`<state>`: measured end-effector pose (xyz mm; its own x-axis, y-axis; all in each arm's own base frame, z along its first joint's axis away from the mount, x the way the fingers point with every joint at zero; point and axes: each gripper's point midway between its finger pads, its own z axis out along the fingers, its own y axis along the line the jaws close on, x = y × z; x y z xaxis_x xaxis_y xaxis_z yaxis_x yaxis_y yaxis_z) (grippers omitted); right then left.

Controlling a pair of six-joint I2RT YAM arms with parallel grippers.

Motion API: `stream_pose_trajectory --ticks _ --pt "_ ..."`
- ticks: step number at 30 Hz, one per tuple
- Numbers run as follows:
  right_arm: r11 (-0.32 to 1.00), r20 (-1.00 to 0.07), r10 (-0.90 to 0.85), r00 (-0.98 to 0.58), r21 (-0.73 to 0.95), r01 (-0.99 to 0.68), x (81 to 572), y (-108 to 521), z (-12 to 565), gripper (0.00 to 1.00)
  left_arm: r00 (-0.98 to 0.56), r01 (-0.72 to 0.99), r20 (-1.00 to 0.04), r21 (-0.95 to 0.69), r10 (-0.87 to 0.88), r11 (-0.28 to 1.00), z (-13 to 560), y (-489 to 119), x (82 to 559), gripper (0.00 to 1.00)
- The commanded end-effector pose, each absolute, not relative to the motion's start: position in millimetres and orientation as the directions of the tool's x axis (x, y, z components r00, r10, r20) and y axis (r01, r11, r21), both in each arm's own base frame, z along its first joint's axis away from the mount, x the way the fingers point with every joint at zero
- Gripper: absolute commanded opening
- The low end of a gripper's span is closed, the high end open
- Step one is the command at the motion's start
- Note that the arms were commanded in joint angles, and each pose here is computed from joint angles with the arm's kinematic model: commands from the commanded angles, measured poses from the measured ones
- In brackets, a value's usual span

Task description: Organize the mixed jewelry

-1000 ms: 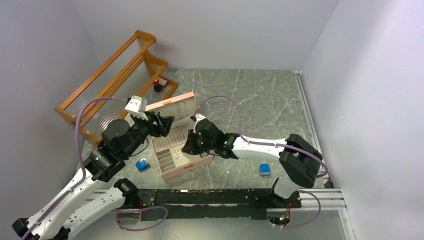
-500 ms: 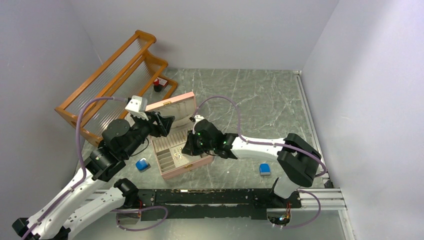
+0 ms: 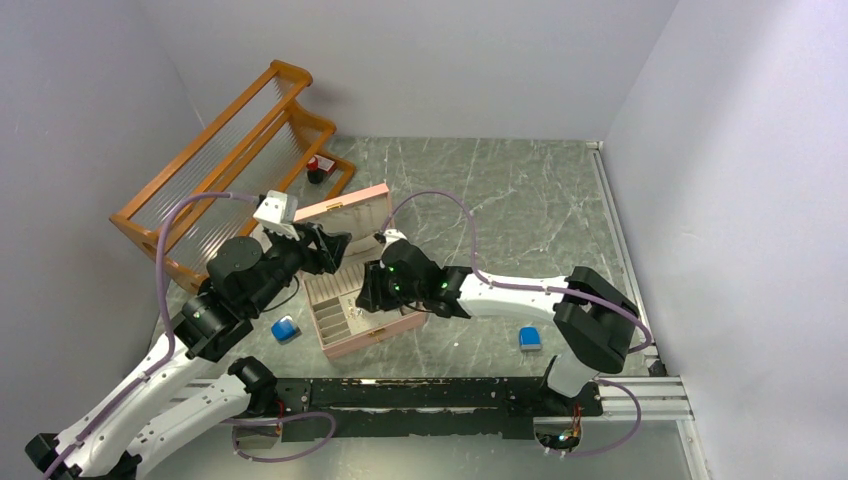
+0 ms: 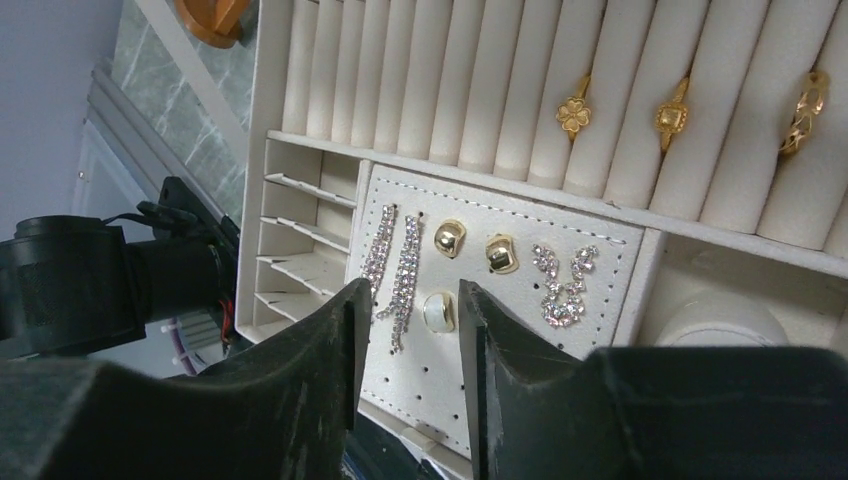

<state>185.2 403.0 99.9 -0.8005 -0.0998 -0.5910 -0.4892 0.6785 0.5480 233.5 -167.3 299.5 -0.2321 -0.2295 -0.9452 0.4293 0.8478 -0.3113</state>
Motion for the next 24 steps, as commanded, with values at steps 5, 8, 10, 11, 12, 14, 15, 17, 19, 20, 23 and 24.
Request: stream_pose_trajectory --ticks 5,8,10,11,12,14,15,17,19,20,23,24 --pt "0.749 -0.626 -0.077 -0.776 0.478 -0.460 199 393 102 0.34 -0.233 0.436 -0.944 -0.315 -0.232 0.843 300 -169 234 0.70" --pt "0.738 -0.641 -0.055 -0.765 0.490 -0.463 200 394 110 0.33 -0.229 0.431 -0.945 -0.314 -0.234 0.846 300 -167 234 0.70" --pt "0.734 -0.648 -0.039 -0.761 0.498 -0.462 201 394 115 0.33 -0.225 0.429 -0.946 -0.313 -0.235 0.848 301 -166 234 0.70" --pt "0.732 -0.651 -0.032 -0.759 0.501 -0.461 201 393 118 0.32 -0.223 0.429 -0.945 -0.314 -0.238 0.847 302 -166 234 0.70" --pt "0.731 -0.654 -0.025 -0.756 0.505 -0.460 202 393 121 0.32 -0.221 0.428 -0.946 -0.314 -0.239 0.847 302 -166 234 0.70" --pt "0.713 -0.669 0.013 -0.743 0.527 -0.463 205 396 135 0.33 -0.220 0.427 -0.946 -0.314 -0.240 0.848 303 -165 234 0.71" --pt "0.716 -0.675 0.029 -0.737 0.529 -0.457 206 394 139 0.34 -0.218 0.428 -0.946 -0.314 -0.240 0.848 304 -165 234 0.71" --pt "0.723 -0.686 0.063 -0.725 0.532 -0.440 210 388 147 0.35 -0.221 0.425 -0.945 -0.315 -0.240 0.848 304 -165 234 0.72" --pt "0.736 -0.696 0.104 -0.710 0.534 -0.416 212 379 154 0.39 -0.225 0.427 -0.944 -0.317 -0.241 0.847 304 -165 233 0.73" --pt "0.747 -0.702 0.125 -0.702 0.532 -0.399 214 372 157 0.41 -0.231 0.427 -0.942 -0.323 -0.243 0.845 303 -166 233 0.74" --pt "0.803 -0.712 0.150 -0.685 0.493 -0.336 216 344 157 0.45 -0.256 0.432 -0.935 -0.337 -0.244 0.837 301 -169 231 0.77" --pt "0.828 -0.717 0.164 -0.678 0.474 -0.301 218 332 155 0.46 -0.267 0.433 -0.932 -0.342 -0.244 0.834 300 -169 229 0.78"
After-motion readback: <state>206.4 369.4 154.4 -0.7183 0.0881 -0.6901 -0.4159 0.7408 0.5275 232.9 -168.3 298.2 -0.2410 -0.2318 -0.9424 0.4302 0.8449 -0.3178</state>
